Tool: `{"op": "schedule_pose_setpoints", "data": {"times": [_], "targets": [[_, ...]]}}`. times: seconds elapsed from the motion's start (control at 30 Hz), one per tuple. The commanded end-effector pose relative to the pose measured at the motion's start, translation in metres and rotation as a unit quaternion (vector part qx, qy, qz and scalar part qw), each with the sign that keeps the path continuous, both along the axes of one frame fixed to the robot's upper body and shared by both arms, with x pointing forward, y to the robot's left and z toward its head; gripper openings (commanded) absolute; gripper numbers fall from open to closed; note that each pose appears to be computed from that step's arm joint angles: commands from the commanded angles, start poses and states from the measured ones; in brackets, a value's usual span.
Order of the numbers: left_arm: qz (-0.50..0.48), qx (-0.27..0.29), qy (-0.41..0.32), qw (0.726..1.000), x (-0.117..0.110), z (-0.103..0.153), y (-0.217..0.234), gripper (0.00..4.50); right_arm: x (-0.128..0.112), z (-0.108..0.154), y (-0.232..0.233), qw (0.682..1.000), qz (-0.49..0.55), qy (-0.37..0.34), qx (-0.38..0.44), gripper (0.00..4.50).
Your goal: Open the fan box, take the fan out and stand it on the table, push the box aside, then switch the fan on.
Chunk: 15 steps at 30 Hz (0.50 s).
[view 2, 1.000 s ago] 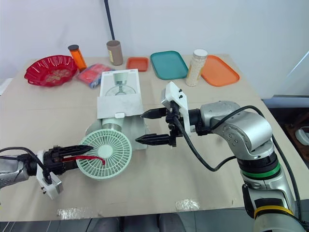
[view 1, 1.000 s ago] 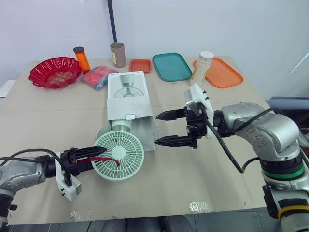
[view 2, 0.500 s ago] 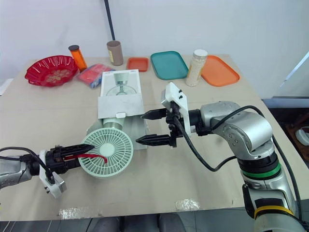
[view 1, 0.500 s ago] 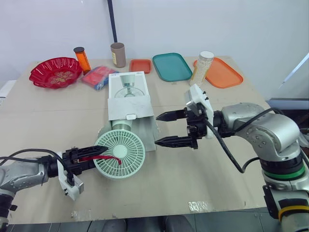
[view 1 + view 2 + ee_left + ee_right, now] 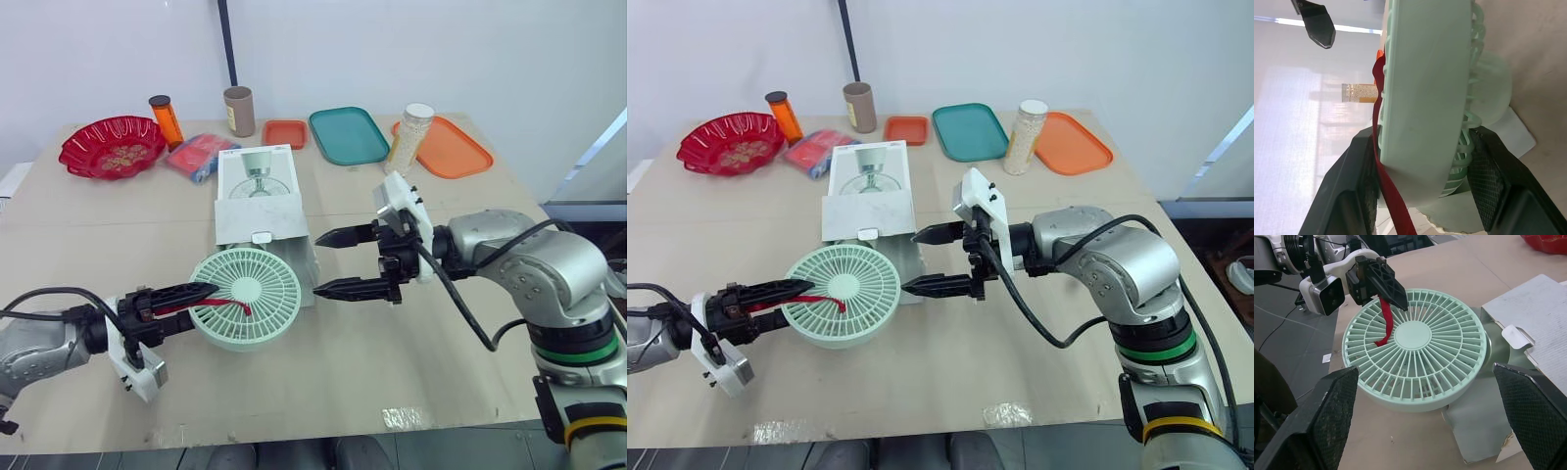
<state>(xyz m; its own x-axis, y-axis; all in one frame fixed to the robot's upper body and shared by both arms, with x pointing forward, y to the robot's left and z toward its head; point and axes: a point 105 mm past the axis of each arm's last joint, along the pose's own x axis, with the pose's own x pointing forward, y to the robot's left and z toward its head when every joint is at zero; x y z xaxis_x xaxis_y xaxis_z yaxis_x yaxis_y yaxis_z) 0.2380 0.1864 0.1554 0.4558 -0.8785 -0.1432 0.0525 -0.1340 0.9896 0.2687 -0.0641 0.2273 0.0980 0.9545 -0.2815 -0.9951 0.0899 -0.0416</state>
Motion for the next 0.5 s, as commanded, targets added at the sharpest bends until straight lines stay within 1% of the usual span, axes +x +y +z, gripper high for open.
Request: {"op": "schedule_pose_setpoints", "data": {"times": [0.03, 0.17, 0.43, 0.5], "targets": [[-0.001, -0.026, -0.015, 1.0, 0.001, 0.021, 0.0, 2.0, -0.006, 0.008, 0.002, 1.0, 0.011, -0.021, 0.008, 4.5], [-0.005, -0.048, 0.004, 0.999, 0.002, 0.033, -0.003, 2.0, -0.005, 0.009, 0.001, 1.0, 0.007, -0.023, 0.008, 4.5], [0.0, -0.078, 0.079, 0.994, -0.003, 0.052, -0.007, 2.0, -0.001, 0.01, -0.001, 1.0, -0.005, -0.026, 0.012, 4.5], [0.011, -0.097, 0.092, 0.991, -0.001, 0.058, -0.006, 2.0, -0.001, 0.009, -0.002, 1.0, -0.006, -0.026, 0.012, 4.5]]}}
